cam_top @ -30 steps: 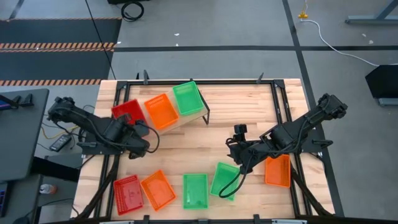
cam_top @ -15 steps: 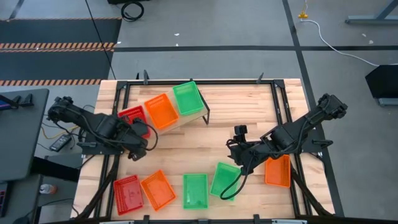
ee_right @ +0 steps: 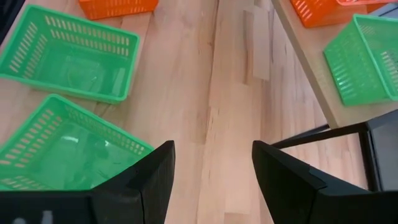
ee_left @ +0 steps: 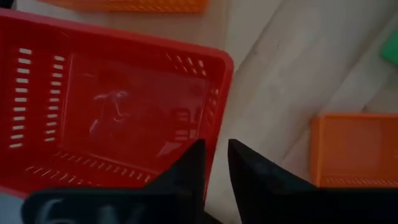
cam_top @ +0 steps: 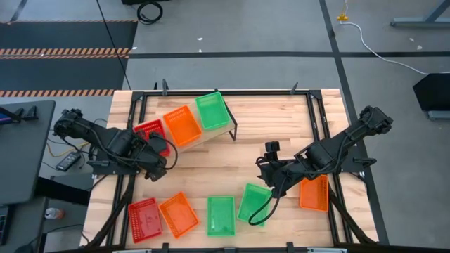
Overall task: Stack baskets on shelf by color
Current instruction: Stack the top red bin on the red bin on the shelf, then stack the left orange bin on the orange bin on the shelf
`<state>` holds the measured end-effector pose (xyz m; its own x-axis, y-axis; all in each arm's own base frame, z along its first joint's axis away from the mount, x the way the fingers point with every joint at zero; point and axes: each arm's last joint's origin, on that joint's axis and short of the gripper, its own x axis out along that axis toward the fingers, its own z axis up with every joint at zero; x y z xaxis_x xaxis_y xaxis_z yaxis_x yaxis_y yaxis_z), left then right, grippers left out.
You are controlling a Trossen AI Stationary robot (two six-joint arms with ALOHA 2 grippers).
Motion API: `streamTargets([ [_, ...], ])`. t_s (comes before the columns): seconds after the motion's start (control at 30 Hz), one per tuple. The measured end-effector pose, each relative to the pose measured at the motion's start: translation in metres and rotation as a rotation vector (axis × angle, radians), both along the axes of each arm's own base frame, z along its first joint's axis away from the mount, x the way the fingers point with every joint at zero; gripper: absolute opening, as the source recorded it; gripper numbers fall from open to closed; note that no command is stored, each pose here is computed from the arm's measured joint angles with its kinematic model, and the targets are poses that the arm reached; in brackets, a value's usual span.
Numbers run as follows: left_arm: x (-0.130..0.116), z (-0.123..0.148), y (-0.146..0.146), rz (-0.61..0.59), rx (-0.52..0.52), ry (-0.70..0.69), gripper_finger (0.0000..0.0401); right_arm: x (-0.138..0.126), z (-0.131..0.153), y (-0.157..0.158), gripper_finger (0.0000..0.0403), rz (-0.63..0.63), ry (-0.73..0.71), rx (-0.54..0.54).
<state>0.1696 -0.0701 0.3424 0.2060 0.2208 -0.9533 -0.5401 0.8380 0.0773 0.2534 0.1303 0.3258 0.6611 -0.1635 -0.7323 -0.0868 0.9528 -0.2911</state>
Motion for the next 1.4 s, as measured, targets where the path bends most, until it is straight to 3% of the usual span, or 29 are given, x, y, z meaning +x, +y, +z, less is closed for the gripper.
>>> streamTargets([
  [0.2, -0.003, 0.014, -0.003, -0.019, -0.013, -0.057, 0.0053, 0.005, -0.006, 0.000, 0.0220, -0.057, -0.022, 0.063],
  [0.33, -0.002, 0.034, -0.010, 0.002, -0.074, -0.186, 0.0040, 0.006, -0.017, -0.002, 0.0220, -0.054, -0.008, 0.074],
  [0.53, 0.006, 0.046, -0.035, -0.087, -0.152, -0.390, 0.0031, 0.010, -0.050, -0.002, 0.0220, 0.005, -0.013, 0.071],
  [0.63, 0.007, 0.039, -0.050, -0.107, -0.158, -0.360, 0.0029, 0.013, -0.059, 0.001, 0.0220, 0.047, -0.059, 0.096],
  [0.87, -0.005, 0.022, -0.083, -0.129, -0.113, -0.246, 0.0029, 0.027, -0.052, 0.014, 0.0220, 0.155, -0.225, 0.117],
  [1.07, -0.008, 0.011, -0.116, -0.102, -0.114, -0.329, 0.0029, 0.047, -0.063, 0.028, 0.0220, 0.207, -0.180, 0.071],
  [1.27, 0.001, -0.021, -0.151, -0.045, -0.094, -0.259, 0.0027, 0.076, -0.075, 0.043, 0.0220, 0.256, -0.145, 0.064],
  [1.4, 0.014, -0.045, -0.174, -0.051, -0.153, -0.172, 0.0027, 0.090, -0.081, 0.053, 0.0220, 0.292, -0.120, 0.074],
])
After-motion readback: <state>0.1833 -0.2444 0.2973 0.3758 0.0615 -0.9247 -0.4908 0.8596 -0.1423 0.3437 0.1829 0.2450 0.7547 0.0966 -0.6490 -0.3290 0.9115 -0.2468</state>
